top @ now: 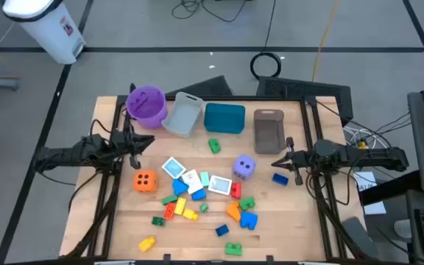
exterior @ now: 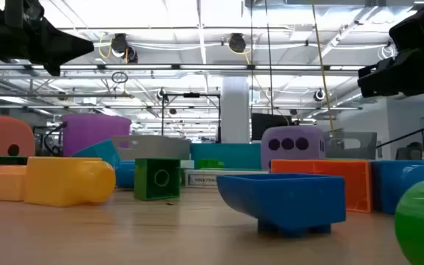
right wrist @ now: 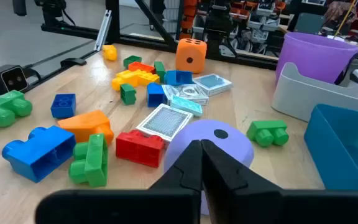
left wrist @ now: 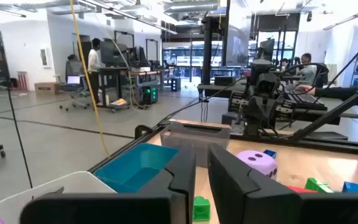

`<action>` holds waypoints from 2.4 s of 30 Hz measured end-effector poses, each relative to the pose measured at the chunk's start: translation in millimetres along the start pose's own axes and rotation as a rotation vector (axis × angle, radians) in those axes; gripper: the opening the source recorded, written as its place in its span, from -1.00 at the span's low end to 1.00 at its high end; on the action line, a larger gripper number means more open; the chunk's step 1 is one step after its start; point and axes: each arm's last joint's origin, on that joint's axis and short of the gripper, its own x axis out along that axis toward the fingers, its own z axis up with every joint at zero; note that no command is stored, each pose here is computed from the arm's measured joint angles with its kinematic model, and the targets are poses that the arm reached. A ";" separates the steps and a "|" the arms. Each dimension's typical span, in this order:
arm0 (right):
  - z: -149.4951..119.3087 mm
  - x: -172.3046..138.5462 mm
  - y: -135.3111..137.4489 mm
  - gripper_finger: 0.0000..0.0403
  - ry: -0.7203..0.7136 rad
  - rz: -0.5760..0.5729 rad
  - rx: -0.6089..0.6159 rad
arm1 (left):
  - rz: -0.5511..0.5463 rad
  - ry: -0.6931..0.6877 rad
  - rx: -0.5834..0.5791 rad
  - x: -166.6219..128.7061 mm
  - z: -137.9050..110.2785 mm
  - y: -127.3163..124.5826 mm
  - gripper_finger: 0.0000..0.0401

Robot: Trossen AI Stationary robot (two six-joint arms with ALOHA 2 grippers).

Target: Pick & Place Toys

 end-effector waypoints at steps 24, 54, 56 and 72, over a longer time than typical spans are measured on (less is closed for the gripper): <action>-0.1 0.0 0.0 -1.00 0.000 0.000 0.000 | 0.000 0.000 0.000 0.0 0.0 0.0 -0.74; 1.9 0.2 -0.3 -1.00 -0.025 -0.003 0.010 | 0.000 0.000 0.000 0.0 0.0 0.0 -0.74; 3.3 0.2 -0.5 -1.00 -0.042 -0.004 0.060 | 0.000 0.000 0.000 0.0 0.0 0.0 -0.74; 44.6 -4.2 -6.5 -1.00 -0.644 0.036 0.374 | 0.000 0.001 0.000 0.0 -0.1 0.0 -0.74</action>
